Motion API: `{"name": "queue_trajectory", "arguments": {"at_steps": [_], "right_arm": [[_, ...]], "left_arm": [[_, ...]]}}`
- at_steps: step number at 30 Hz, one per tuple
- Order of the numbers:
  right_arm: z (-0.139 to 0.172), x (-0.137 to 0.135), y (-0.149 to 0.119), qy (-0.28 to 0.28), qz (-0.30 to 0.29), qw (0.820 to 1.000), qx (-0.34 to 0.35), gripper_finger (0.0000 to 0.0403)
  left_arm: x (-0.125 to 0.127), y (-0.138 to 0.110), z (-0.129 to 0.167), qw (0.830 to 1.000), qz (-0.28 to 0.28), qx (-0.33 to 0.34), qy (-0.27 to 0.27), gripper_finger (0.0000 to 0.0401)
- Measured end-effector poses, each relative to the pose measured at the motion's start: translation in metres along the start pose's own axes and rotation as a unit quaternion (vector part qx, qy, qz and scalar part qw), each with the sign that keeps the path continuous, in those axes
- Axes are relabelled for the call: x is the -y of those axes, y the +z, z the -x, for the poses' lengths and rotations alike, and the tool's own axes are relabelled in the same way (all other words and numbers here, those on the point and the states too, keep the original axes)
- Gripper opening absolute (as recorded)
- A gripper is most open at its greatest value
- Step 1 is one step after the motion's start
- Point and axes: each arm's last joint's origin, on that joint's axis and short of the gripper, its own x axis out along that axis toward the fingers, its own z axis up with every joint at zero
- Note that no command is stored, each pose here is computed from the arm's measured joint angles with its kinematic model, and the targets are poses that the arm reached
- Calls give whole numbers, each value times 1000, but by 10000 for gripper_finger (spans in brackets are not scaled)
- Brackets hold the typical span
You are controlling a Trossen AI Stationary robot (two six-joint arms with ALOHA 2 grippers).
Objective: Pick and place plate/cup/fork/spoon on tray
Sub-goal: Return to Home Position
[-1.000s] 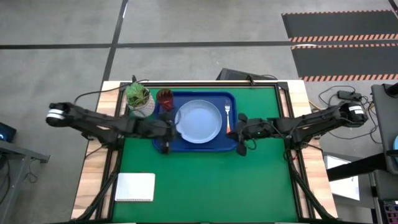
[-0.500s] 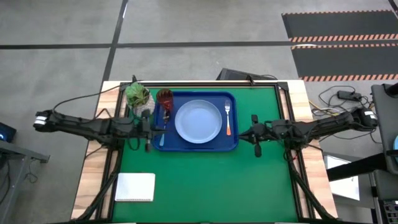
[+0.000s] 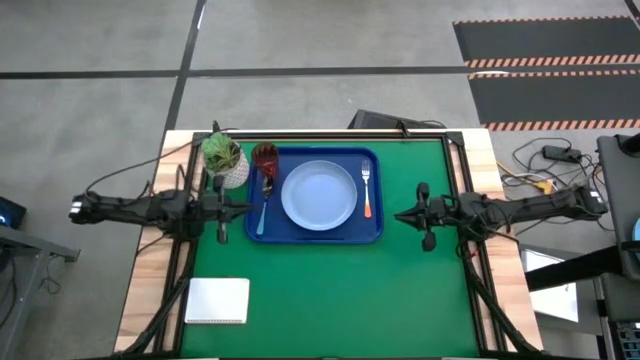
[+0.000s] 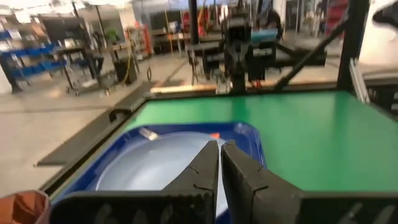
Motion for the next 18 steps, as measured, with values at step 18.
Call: {"name": "queue_trajectory", "arguments": {"at_steps": [18], "right_arm": [[27,2,1,-16,36,999,18,9]], "left_arm": [[0,-23,6,999,-2,34,4,1]]}}
